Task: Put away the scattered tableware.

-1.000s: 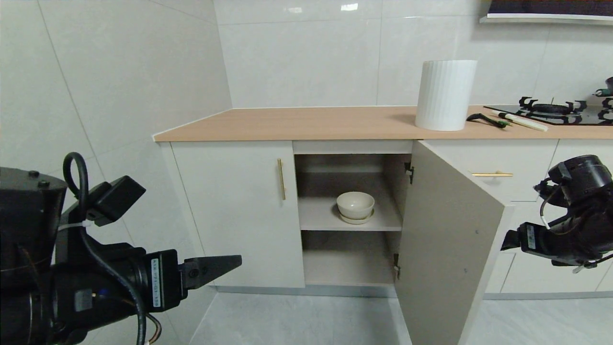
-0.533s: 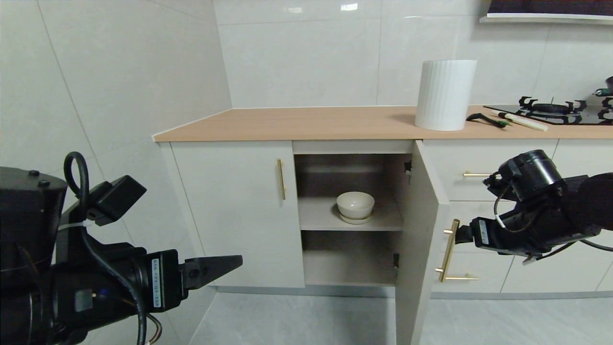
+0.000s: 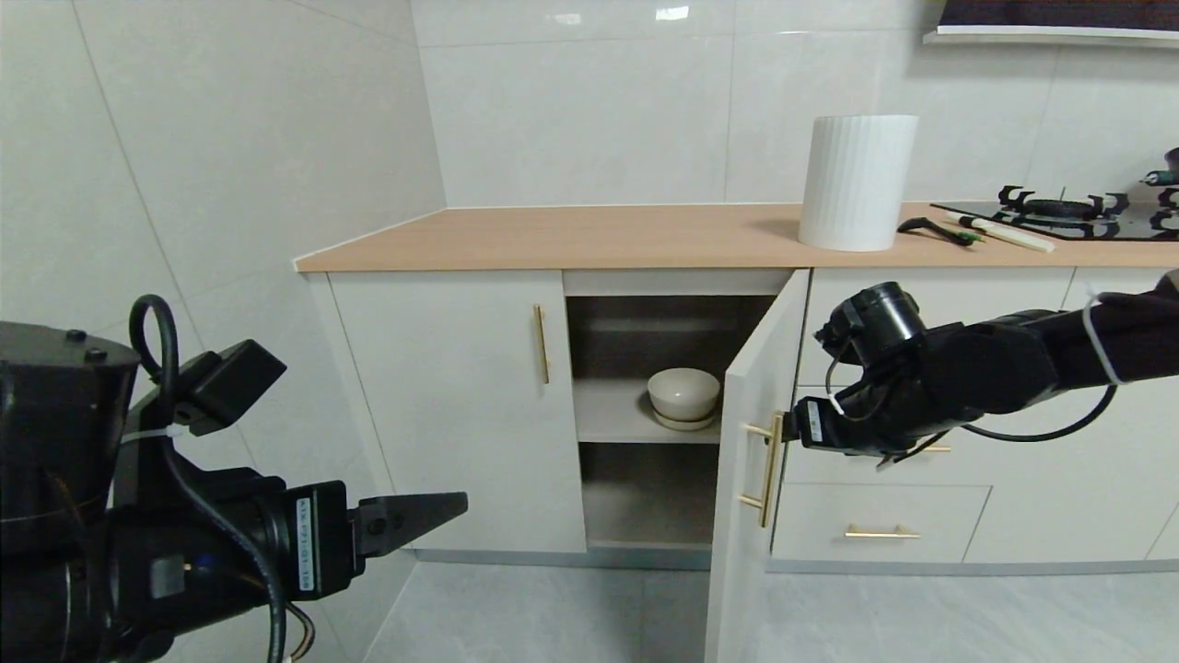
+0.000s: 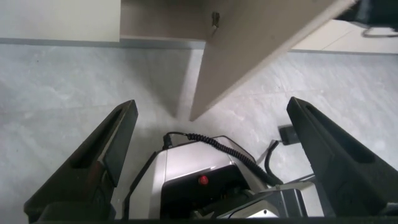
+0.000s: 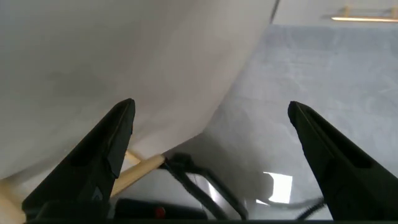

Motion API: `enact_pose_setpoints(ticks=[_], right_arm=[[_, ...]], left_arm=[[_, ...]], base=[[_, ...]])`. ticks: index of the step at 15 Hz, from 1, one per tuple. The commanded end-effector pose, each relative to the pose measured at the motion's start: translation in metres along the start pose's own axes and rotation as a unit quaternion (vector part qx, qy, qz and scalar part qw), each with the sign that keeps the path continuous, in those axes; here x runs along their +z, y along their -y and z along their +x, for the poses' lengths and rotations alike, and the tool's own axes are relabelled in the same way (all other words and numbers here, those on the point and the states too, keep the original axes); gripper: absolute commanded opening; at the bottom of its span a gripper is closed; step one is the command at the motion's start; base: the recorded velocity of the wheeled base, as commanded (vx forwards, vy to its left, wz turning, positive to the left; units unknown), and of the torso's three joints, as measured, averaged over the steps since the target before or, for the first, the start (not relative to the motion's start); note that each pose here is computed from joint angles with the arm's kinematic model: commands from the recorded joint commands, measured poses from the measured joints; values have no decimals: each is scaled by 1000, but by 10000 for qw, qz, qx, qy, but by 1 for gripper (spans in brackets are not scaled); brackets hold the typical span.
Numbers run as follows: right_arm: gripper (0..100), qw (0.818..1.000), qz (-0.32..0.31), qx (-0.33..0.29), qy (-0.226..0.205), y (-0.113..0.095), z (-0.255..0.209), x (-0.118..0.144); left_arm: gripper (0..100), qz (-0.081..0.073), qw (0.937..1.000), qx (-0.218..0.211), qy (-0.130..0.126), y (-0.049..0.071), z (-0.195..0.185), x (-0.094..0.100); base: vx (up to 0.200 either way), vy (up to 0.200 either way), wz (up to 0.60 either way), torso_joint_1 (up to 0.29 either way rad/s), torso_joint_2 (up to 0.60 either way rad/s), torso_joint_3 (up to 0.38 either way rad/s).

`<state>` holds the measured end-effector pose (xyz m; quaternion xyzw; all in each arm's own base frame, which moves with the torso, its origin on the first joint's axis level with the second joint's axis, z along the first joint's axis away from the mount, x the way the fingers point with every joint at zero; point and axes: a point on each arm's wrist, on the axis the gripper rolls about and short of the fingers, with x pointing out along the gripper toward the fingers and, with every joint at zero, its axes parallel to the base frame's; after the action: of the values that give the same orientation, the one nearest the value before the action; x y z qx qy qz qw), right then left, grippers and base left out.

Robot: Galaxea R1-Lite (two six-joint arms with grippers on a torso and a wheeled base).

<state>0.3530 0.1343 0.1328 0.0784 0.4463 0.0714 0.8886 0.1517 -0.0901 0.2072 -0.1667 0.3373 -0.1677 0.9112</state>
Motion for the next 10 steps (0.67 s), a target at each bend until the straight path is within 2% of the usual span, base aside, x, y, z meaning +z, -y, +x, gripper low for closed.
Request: enact_pose_setpoints(ticks=[1,4,10], right_arm=[[100,9998,-40,12,-186,-10,30,-8],[100,9992,334,200,57,-23,48,-11],[100,9938,891,456,493,-29,64,-4]], left_arm=[[100,4,10000,5,-19,0,1,0],[100,4,10000,20,-28,0,2,0],[100,4,10000,28,-41,0,3,0]], base=[[0,0,0,0,0,0],[0,0,0,0,0,0],[0,0,0,0,0,0]])
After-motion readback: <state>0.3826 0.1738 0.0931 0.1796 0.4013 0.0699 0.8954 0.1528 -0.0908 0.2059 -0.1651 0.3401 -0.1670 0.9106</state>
